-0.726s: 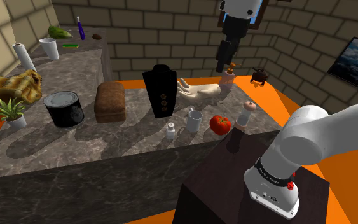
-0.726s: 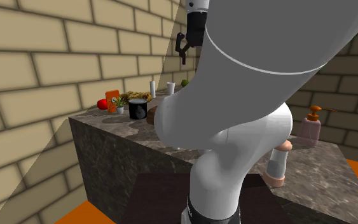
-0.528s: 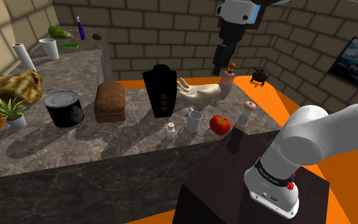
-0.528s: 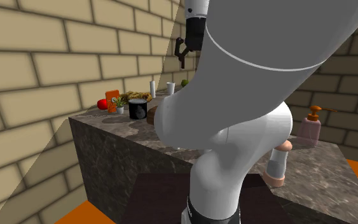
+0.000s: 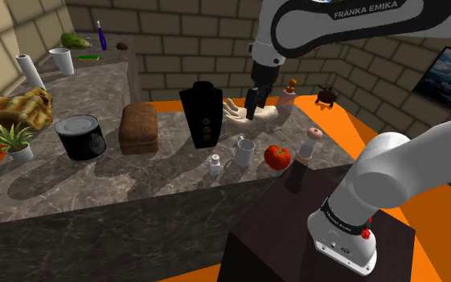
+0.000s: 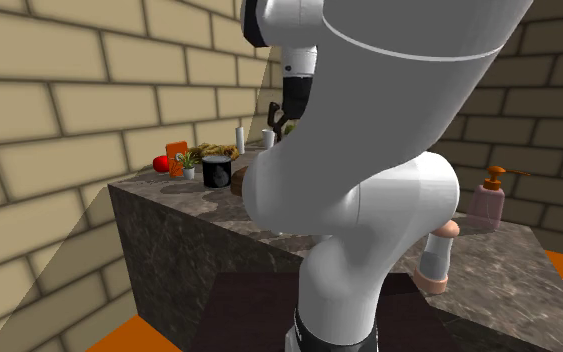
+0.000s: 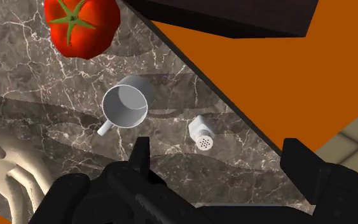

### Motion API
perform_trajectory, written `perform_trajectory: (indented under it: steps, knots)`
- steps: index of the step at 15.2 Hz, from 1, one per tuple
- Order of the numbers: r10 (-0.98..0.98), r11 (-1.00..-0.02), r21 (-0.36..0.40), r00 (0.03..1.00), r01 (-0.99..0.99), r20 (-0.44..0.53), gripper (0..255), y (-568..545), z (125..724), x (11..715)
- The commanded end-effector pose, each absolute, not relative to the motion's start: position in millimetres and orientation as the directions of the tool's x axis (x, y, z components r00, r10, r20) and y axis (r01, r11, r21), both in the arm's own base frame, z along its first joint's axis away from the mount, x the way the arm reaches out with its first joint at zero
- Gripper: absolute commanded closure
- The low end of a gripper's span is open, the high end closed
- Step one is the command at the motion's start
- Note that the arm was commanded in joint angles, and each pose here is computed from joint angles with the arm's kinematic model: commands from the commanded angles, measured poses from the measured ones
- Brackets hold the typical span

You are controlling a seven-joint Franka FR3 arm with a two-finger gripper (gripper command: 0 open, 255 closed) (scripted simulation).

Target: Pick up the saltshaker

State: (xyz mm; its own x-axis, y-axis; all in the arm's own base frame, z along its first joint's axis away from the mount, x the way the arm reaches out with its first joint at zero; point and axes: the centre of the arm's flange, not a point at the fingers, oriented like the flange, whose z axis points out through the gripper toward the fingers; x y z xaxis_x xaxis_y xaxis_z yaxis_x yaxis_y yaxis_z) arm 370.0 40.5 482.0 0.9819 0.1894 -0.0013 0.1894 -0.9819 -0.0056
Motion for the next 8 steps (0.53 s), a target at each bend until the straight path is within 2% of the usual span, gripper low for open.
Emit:
perform_trajectory:
  steps: [1, 8]
  knots:
    - [0.194, -0.981, -0.005, 0.981, 0.194, 0.002, 0, 46, 460, 380]
    - [0.208, -0.978, -0.004, 0.978, 0.208, 0.001, 0, 65, 378, 417]
